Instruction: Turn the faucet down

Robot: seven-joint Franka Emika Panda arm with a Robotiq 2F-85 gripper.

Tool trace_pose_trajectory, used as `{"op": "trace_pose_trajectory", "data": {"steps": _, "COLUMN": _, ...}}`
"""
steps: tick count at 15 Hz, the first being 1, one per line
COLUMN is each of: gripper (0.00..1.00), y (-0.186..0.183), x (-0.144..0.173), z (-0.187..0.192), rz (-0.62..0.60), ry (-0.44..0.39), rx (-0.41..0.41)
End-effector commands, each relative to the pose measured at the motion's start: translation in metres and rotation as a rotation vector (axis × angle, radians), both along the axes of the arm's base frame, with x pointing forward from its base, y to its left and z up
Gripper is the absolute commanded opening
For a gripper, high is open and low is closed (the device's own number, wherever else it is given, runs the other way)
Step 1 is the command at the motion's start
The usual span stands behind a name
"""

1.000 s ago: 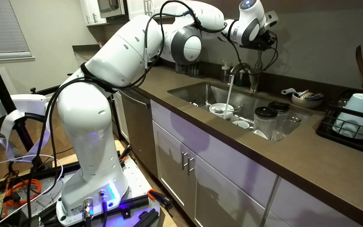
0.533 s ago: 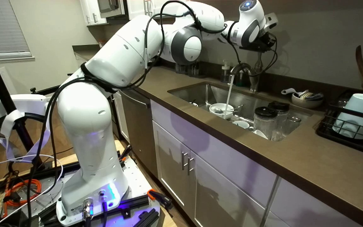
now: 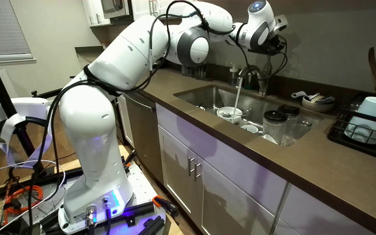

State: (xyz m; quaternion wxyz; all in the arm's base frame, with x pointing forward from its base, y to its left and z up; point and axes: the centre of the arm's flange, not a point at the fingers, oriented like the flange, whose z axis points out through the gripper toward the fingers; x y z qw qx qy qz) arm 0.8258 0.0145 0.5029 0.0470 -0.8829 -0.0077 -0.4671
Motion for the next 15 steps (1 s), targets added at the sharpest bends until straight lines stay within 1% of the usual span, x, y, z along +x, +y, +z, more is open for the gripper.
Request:
{"op": "trace_pose_trajectory", "data": {"steps": 1, "gripper": 0.02, "y": -0.004, "x": -0.024, "z": 0.002, "rz": 0.005, "ry": 0.018, "rx": -0.016}}
{"op": "trace_pose_trajectory", "data": {"steps": 8, "gripper": 0.02, "y": -0.009, "x": -0.038, "z": 0.002, "rz": 0.023, "ry": 0.054, "rx": -0.007}}
{"op": "trace_pose_trajectory", "data": {"steps": 9, "gripper": 0.02, "y": -0.010, "x": -0.038, "z": 0.002, "rz": 0.014, "ry": 0.047, "rx": -0.005}}
{"op": "trace_pose_trajectory", "data": {"steps": 10, "gripper": 0.02, "y": -0.011, "x": -0.038, "z": 0.002, "rz": -0.008, "ry": 0.020, "rx": -0.010}}
{"op": "trace_pose_trajectory", "data": {"steps": 15, "gripper": 0.02, "y": -0.019, "x": -0.029, "z": 0.006, "rz": -0.015, "ry": -0.050, "rx": -0.009}}
